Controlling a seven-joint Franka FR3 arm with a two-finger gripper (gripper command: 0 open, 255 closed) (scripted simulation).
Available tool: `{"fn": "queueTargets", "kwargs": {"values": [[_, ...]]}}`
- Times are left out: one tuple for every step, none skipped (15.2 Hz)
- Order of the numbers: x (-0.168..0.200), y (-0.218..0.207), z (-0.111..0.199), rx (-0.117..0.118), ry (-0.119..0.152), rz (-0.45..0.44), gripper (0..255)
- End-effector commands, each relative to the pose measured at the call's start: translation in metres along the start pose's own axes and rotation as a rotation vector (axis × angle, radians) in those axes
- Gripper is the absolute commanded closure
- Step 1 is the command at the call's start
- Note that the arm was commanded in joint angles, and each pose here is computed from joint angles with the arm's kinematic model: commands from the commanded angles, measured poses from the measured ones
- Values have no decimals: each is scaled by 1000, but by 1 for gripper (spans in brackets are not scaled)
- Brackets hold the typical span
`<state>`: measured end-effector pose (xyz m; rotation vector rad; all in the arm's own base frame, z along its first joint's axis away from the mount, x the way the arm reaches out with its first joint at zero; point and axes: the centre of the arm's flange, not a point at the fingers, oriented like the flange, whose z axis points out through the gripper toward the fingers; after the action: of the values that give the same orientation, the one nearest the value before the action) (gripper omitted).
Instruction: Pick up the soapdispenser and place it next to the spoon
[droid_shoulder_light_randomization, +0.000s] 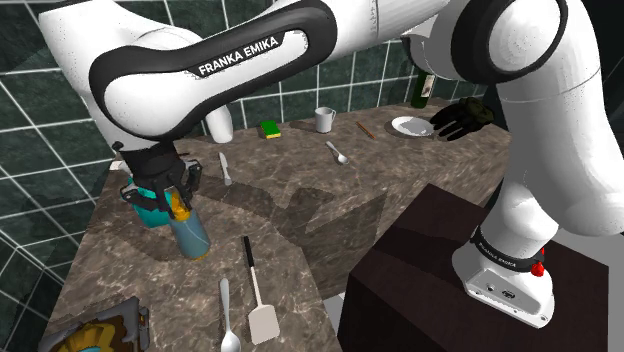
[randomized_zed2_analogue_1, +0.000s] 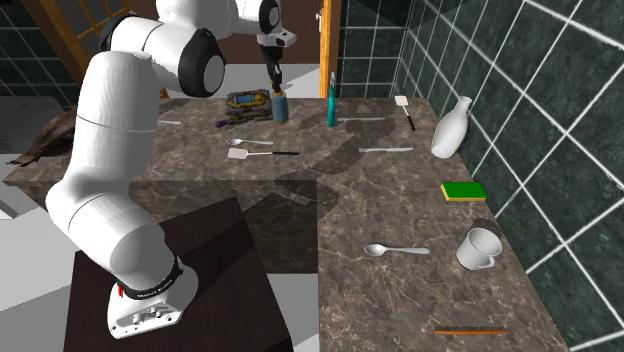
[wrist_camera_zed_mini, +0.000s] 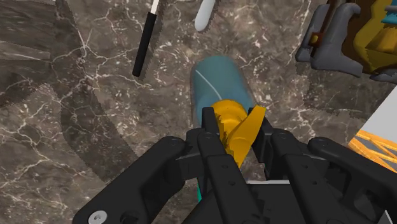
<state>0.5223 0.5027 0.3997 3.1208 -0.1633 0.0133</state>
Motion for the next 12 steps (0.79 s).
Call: {"fn": "queueTargets", "kwargs": {"values": [[-2,-33,6,0,1,1,255],[-2,-33,12,0,1,1,255],[-2,-33,17,0,1,1,255],[-2,-33,22,0,1,1,255],[-3,-33,27,0,1,1,255],[-3,-33,33,0,1,1,255],[-3,-33,38,0,1,1,255],[-3,-33,43,0,1,1,255],[-3,-33,49,0,1,1,255],[-3,-33,54,0,1,1,255],[-3,-33,59,0,1,1,255],[-3,-34,64,0,1,1,255]]}}
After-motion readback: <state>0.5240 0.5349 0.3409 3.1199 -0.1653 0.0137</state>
